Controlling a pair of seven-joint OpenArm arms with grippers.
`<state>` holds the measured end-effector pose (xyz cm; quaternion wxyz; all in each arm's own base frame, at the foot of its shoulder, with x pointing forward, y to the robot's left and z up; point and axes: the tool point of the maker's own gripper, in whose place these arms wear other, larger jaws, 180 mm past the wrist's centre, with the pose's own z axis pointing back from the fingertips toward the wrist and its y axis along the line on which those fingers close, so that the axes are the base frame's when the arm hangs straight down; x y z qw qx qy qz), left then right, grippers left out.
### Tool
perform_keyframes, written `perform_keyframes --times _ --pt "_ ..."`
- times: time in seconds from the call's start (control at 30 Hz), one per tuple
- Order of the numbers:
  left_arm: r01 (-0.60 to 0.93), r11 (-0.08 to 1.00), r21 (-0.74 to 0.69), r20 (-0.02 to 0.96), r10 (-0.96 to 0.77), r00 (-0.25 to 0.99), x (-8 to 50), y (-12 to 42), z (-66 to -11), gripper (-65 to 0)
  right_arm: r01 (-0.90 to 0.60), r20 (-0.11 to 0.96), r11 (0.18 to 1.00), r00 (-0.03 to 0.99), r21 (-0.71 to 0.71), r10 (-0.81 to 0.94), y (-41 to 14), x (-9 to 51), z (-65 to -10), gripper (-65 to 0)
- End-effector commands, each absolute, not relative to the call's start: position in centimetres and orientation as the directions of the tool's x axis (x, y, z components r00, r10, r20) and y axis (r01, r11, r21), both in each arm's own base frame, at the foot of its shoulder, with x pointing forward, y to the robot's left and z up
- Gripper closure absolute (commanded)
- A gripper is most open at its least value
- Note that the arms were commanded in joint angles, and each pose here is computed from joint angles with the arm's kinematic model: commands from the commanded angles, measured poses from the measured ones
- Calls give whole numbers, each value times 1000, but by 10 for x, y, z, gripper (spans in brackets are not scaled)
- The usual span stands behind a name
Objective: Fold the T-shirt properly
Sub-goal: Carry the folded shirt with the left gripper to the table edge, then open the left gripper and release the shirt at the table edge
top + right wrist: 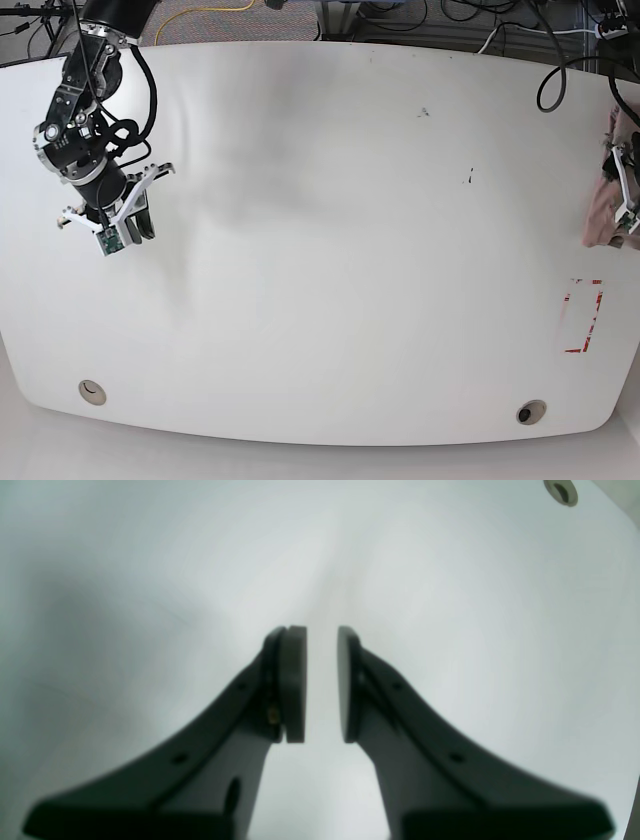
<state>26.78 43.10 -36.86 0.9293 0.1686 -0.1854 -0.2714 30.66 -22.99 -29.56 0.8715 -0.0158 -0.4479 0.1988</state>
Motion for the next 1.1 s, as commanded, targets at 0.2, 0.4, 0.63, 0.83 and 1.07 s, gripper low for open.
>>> perform_keyframes --times 0.2,0.4,0.63,0.83,1.07 --pt "428 648 630 311 -715 626 316 376 -269 -421 -329 799 914 469 -237 376 -231 315 -278 -100" --pt "395 662 637 429 -730 531 326 319 -255 -421 -328 801 915 468 -234 373 -231 316 -278 -100" --pt "273 776 568 639 -625 448 342 261 -257 -421 -328 797 896 430 -300 424 -230 321 -277 -95" --pt "202 840 504 761 -542 355 346 217 -265 -421 -354 816 878 366 -322 447 -214 318 -293 -94" --pt "125 931 343 900 -364 240 328 172 -274 -421 -305 864 916 349 -261 363 -224 307 -313 -94"
